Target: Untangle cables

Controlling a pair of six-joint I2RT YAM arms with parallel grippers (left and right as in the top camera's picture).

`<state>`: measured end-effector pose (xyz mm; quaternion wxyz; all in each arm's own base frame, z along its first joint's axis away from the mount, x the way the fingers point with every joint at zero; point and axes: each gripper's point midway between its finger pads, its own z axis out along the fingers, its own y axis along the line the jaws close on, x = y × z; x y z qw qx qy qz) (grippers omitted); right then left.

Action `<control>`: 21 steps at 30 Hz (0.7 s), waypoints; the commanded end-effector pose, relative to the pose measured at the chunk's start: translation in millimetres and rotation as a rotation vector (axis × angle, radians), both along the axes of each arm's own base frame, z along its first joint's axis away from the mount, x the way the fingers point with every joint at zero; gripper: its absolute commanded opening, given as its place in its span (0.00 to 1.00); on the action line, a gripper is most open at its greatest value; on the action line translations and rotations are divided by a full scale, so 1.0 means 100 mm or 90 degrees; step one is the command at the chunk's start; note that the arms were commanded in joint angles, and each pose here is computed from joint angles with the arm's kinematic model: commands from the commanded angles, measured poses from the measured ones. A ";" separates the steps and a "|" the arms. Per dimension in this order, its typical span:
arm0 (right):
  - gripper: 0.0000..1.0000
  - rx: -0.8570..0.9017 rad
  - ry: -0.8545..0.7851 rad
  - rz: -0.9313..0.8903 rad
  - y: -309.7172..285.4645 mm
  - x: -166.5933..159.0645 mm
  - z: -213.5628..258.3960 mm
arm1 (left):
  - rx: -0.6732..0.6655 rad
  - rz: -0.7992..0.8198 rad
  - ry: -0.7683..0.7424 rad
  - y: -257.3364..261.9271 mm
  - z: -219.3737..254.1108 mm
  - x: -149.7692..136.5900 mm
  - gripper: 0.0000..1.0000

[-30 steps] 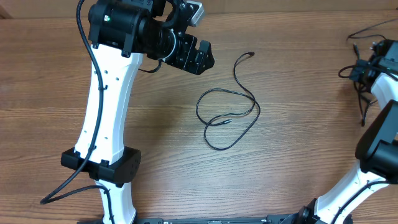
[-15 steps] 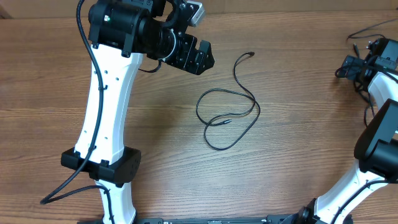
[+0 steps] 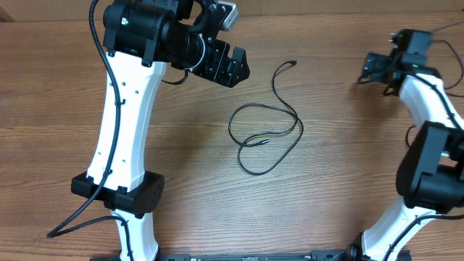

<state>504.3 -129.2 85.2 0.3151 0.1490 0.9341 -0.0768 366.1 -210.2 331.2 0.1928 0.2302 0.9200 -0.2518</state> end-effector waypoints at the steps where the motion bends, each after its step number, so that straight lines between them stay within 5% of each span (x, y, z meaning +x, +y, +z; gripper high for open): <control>1: 1.00 0.031 0.002 -0.031 0.07 -0.01 -0.09 | 0.001 -0.021 -0.012 -0.03 0.03 -0.04 0.93; 7: 0.99 0.023 0.008 0.005 0.21 0.00 -0.05 | 0.001 -0.021 -0.012 -0.03 0.03 -0.04 0.93; 10: 0.70 0.014 0.010 0.016 0.22 -0.06 0.08 | 0.001 -0.021 -0.012 -0.03 0.03 -0.04 0.93; 11: 0.43 0.016 0.017 0.016 0.22 -0.10 0.10 | 0.001 -0.021 -0.012 -0.03 0.03 -0.04 0.93; 12: 0.04 0.018 0.025 0.015 0.23 -0.15 0.12 | 0.001 -0.021 -0.013 -0.03 0.03 -0.04 0.93; 21: 0.04 0.044 0.030 -0.024 0.20 -0.22 -0.13 | 0.003 -0.029 -0.018 -0.03 0.03 -0.04 0.93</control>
